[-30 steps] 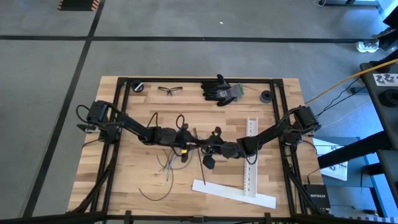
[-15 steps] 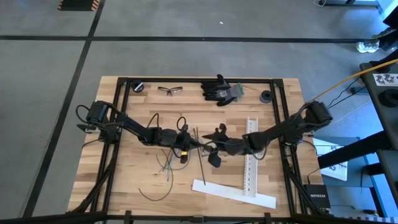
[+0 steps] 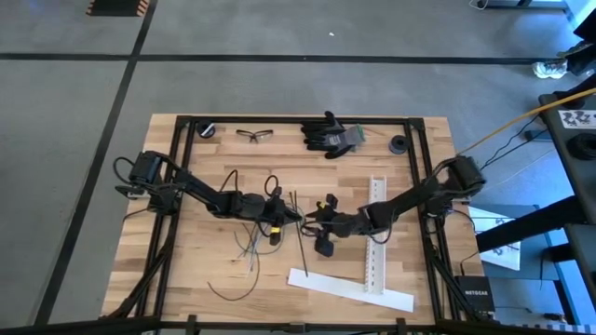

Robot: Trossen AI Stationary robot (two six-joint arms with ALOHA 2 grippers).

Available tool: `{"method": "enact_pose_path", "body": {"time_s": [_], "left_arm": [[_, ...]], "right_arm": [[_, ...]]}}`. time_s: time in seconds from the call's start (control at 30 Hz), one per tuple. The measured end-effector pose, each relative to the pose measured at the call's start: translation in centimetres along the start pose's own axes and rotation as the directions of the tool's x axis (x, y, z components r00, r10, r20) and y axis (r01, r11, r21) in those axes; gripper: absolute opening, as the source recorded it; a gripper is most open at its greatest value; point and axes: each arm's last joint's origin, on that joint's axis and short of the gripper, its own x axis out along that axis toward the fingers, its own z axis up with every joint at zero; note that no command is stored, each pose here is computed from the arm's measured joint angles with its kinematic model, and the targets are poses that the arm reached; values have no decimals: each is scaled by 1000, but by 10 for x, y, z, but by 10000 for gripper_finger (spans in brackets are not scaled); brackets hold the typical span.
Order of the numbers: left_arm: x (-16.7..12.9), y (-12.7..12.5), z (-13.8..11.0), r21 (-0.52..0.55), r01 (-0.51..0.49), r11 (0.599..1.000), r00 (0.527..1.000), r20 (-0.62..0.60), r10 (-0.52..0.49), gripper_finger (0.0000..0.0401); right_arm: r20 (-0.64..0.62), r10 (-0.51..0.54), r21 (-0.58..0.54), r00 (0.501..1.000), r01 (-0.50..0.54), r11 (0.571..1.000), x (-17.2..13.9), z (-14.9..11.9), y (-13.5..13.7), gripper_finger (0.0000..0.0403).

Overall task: Ziptie cables
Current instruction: Wrap the cable wires with the black zip tie

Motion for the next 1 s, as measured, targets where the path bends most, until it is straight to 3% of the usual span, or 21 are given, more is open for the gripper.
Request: {"method": "enact_pose_path", "body": {"time_s": [0.13,0.33,0.57,0.67,0.8,1.0], "left_arm": [[0,0,0,-8,0,1000,1000,0,0,0],[0,0,0,-6,-2,1000,1000,-4,2,0],[0,0,-2,18,-3,1000,1000,-22,3,0],[0,0,-2,19,-3,1000,1000,-24,4,0],[0,0,-2,19,-3,1000,1000,-25,3,0],[0,-2,-3,26,4,1000,1000,-25,-4,0]], "right_arm": [[1,-35,-32,999,35,999,12,-10,1,158],[12,-41,-45,999,42,998,10,-5,1,158],[79,-63,-16,995,65,998,-13,25,-4,158],[134,-52,91,990,40,995,-17,42,-16,158],[82,24,270,996,-45,962,-7,43,-35,158],[122,111,384,986,-150,911,4,49,-48,158]]}}
